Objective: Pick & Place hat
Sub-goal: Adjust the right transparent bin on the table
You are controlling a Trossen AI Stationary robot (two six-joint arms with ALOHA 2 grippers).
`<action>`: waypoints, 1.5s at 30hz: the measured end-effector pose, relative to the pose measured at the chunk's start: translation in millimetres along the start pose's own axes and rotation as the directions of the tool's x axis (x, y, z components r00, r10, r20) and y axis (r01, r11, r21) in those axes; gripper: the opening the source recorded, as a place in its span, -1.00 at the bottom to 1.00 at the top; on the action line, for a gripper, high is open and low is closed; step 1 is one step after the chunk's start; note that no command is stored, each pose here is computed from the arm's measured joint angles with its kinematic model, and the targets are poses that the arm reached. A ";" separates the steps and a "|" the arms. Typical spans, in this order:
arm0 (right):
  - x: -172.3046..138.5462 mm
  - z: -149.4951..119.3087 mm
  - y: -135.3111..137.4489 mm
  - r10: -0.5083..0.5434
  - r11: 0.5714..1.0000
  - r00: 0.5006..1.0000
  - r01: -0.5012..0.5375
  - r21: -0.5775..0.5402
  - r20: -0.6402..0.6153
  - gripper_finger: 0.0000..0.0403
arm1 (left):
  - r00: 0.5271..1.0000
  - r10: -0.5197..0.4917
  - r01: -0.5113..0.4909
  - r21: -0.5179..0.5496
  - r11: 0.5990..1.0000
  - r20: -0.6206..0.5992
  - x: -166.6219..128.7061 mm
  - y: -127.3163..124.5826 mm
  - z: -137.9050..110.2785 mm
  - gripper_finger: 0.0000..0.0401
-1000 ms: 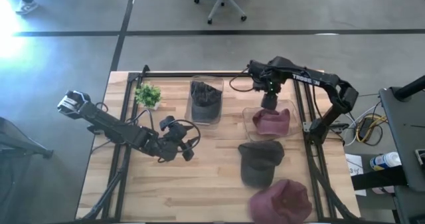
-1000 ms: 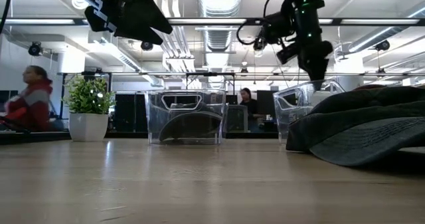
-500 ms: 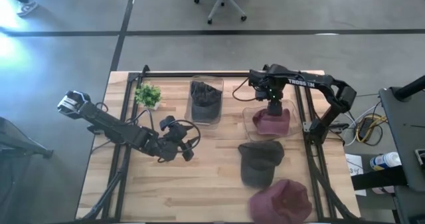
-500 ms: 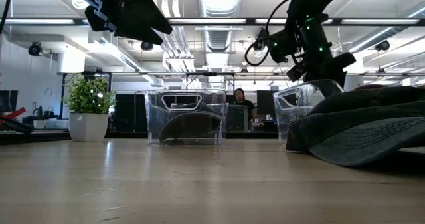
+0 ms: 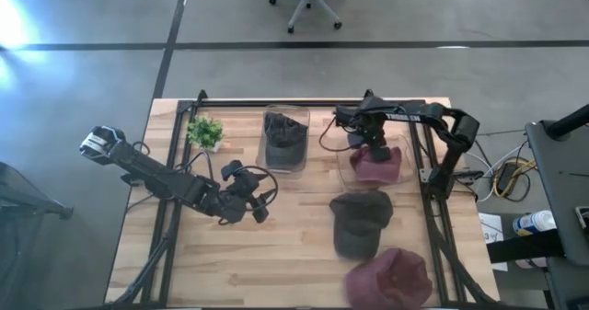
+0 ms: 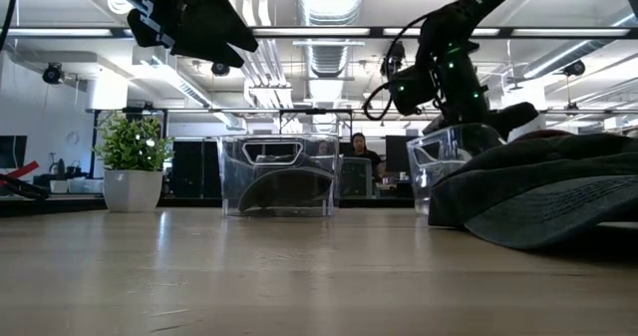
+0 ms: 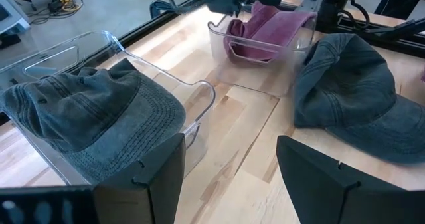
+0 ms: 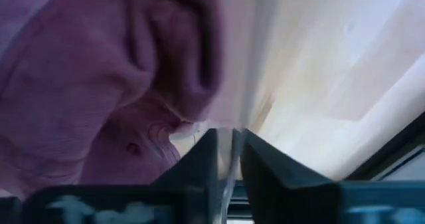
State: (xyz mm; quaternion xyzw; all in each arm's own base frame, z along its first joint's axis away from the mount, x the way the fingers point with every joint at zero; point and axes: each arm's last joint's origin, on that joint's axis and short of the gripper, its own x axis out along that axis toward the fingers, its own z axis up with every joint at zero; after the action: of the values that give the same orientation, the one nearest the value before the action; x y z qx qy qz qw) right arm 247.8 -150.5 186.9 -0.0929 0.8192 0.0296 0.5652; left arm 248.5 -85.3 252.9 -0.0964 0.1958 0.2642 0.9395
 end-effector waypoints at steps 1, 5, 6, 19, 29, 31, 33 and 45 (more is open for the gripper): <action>-0.5 2.9 1.4 -0.021 0.999 1.000 0.020 -0.046 -0.011 -0.84 | 1.000 0.000 0.000 0.000 1.000 0.000 -0.1 0.0 0.0 0.15; -6.0 18.7 7.0 -0.208 0.949 0.978 0.197 -0.246 -0.021 -0.93 | 1.000 0.005 -0.005 -0.003 1.000 0.004 0.0 0.1 0.1 0.15; -7.9 23.2 8.1 -0.262 0.923 0.965 0.246 -0.295 -0.017 -0.94 | 1.000 0.007 -0.007 -0.005 1.000 0.005 0.0 0.2 0.2 0.15; -42.5 69.5 48.1 -0.443 0.702 0.872 0.481 -0.525 0.208 -0.94 | 0.999 0.029 -0.029 -0.049 0.998 0.018 0.6 1.3 0.8 0.15; -56.4 83.3 59.6 -0.516 0.684 0.792 0.610 -0.399 0.326 -0.79 | 0.999 0.032 -0.030 -0.102 0.994 0.019 0.7 1.5 0.9 0.15; -58.3 84.0 61.4 -0.513 0.688 0.791 0.612 -0.391 0.335 -0.65 | 0.999 0.032 -0.030 -0.107 0.994 0.019 0.7 1.5 0.9 0.15; -60.4 84.8 62.6 -0.507 0.694 0.790 0.611 -0.380 0.345 -0.50 | 0.999 0.032 -0.029 -0.109 0.994 0.019 0.7 1.5 1.0 0.15; -120.4 66.1 76.4 -0.647 0.741 0.636 0.654 0.151 0.422 -0.01 | 0.999 0.024 -0.020 -0.120 0.993 0.029 -0.9 -0.7 6.7 0.15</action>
State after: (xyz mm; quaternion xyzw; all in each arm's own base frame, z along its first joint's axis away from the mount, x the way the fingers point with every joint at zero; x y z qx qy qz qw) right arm 335.9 -51.1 270.9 -0.3762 0.5771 -0.1486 0.7094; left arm 250.3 -84.4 259.4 -0.1462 0.1664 0.2871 0.9319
